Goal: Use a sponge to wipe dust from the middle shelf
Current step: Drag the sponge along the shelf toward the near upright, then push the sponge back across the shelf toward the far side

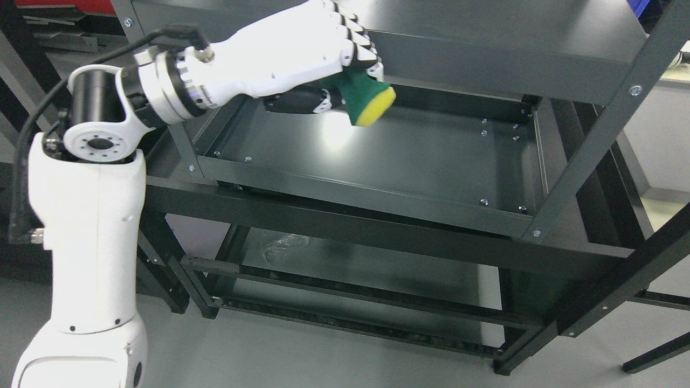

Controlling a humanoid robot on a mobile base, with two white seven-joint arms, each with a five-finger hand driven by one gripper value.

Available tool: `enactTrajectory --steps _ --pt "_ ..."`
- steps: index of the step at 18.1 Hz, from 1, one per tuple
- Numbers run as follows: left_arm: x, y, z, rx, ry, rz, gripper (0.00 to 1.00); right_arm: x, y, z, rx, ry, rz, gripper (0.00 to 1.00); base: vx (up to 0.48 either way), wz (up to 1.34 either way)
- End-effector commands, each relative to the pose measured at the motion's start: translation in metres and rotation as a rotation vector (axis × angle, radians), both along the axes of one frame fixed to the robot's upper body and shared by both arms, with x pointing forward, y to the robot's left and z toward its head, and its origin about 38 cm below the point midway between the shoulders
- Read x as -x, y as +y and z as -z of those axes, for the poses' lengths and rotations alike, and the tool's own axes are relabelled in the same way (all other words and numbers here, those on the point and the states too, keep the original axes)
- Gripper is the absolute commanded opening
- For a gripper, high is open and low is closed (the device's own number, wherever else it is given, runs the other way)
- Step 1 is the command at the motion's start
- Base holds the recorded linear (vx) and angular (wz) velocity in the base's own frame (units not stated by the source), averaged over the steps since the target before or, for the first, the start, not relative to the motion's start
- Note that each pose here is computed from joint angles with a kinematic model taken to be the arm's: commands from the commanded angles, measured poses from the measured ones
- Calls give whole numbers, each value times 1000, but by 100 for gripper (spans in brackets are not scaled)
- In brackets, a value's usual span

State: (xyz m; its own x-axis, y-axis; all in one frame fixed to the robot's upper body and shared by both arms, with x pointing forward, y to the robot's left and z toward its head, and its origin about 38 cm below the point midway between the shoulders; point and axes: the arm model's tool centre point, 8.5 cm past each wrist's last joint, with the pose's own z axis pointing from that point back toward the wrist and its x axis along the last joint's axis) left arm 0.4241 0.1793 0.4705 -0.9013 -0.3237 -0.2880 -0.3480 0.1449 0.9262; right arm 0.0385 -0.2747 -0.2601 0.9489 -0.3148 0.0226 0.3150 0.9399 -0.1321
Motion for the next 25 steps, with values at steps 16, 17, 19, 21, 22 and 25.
enactTrajectory --steps 16,17,19,21,22,25 --pt "54 320 23 387 104 -540 0 -6 -13 -1 21 -17 0 100 0 1" --pt "42 299 24 372 111 -493 0 -6 -13 -1 21 -17 0 100 0 0" --pt "16 236 30 338 122 -352 0 -6 -13 -1 21 -17 0 100 0 0" --pt "5 182 31 296 116 -243 0 -6 -13 -1 21 -17 0 100 0 0" --pt "-2 148 34 277 119 -179 0 -6 -13 -1 21 -17 0 100 0 0" --pt "-20 38 41 265 143 -7 0 -6 -13 -1 21 -17 0 100 0 0"
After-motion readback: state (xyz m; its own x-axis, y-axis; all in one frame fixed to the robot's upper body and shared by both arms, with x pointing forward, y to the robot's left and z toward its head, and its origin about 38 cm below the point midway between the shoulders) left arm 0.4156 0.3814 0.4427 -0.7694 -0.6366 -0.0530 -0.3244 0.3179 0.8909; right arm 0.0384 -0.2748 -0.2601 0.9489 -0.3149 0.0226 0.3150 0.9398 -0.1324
